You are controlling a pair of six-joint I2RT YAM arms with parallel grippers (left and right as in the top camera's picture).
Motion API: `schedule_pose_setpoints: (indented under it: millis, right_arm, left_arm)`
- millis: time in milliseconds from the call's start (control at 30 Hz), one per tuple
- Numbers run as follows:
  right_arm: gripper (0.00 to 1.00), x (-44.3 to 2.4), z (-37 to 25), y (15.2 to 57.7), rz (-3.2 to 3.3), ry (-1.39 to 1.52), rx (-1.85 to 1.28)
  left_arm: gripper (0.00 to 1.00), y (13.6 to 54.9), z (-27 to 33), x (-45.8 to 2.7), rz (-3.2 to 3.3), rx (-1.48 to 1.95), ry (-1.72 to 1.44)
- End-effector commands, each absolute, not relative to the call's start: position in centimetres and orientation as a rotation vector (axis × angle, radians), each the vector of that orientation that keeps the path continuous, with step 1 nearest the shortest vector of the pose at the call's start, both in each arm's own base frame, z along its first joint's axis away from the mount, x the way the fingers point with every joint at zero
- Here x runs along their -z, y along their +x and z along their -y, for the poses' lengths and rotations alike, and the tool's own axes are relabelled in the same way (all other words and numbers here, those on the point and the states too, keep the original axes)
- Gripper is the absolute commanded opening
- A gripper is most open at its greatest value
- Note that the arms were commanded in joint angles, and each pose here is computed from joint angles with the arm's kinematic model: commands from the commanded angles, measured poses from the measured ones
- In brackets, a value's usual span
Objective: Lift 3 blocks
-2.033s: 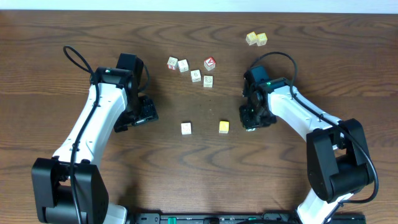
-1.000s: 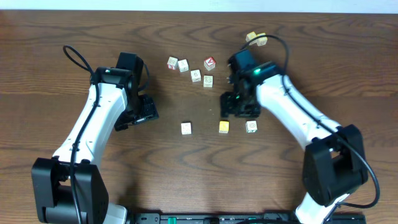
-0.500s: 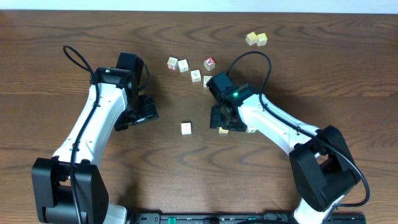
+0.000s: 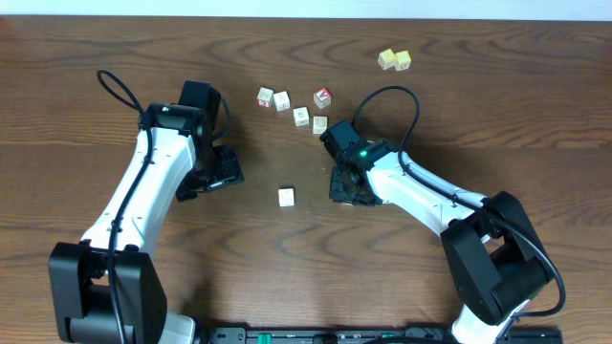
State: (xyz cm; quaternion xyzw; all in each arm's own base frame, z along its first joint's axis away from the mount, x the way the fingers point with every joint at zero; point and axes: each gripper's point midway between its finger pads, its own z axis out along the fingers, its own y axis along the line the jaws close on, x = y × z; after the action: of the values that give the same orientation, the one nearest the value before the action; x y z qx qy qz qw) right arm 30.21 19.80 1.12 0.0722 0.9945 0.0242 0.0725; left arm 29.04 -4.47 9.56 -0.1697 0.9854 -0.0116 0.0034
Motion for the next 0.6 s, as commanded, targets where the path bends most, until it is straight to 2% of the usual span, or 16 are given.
schedule_pose_setpoints:
  millis: [0, 300, 567]
  right_arm:
    - [0.36, -1.3, -19.8, 30.0, -2.972, 0.126, -0.038]
    - [0.36, -1.3, -18.9, 30.4, -2.981, 0.028, -0.019]
    - [0.31, -1.2, -18.2, 30.0, -3.013, 0.004, 0.000]
  left_arm:
    - [0.76, 28.9, 4.2, -9.4, -3.093, 0.014, -0.538]
    - [0.76, 28.9, 4.2, -9.4, -3.094, 0.013, -0.538]
    - [0.76, 28.9, 4.2, -9.4, -3.094, 0.013, -0.538]
